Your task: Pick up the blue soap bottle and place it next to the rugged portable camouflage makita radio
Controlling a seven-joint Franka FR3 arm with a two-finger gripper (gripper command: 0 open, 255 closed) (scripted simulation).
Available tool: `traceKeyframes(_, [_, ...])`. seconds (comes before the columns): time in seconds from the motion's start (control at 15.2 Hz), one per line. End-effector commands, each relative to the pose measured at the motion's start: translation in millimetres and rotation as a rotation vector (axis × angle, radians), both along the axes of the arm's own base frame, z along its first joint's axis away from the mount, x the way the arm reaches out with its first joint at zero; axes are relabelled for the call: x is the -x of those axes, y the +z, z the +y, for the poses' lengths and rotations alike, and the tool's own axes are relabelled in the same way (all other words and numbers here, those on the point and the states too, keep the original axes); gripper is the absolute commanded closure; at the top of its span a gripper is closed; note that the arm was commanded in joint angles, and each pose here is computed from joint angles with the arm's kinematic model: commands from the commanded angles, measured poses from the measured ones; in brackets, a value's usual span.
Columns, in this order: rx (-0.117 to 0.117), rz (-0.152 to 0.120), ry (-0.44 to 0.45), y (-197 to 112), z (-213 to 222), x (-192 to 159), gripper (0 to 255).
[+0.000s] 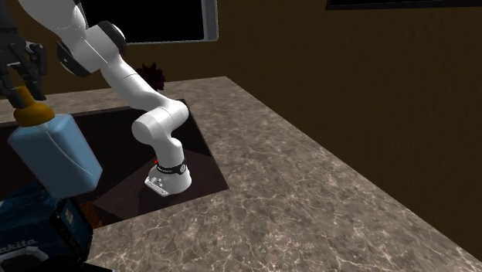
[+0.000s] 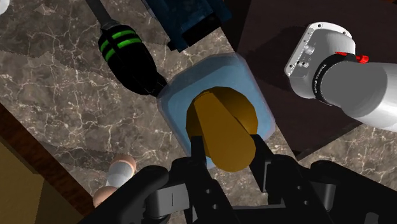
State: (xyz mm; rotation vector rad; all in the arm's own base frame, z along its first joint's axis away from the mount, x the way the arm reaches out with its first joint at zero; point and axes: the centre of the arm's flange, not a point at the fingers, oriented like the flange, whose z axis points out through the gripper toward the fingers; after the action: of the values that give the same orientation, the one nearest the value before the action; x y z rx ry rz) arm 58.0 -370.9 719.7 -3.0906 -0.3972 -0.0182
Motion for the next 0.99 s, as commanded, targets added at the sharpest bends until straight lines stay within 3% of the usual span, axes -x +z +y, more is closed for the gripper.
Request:
traceKeyframes(0.0, [0.001, 0.0, 0.0, -11.1, 0.2, -0.1, 255])
traceKeyframes(0.92, [0.001, 0.0, 0.0, -85.0, 0.2, -0.1, 255])
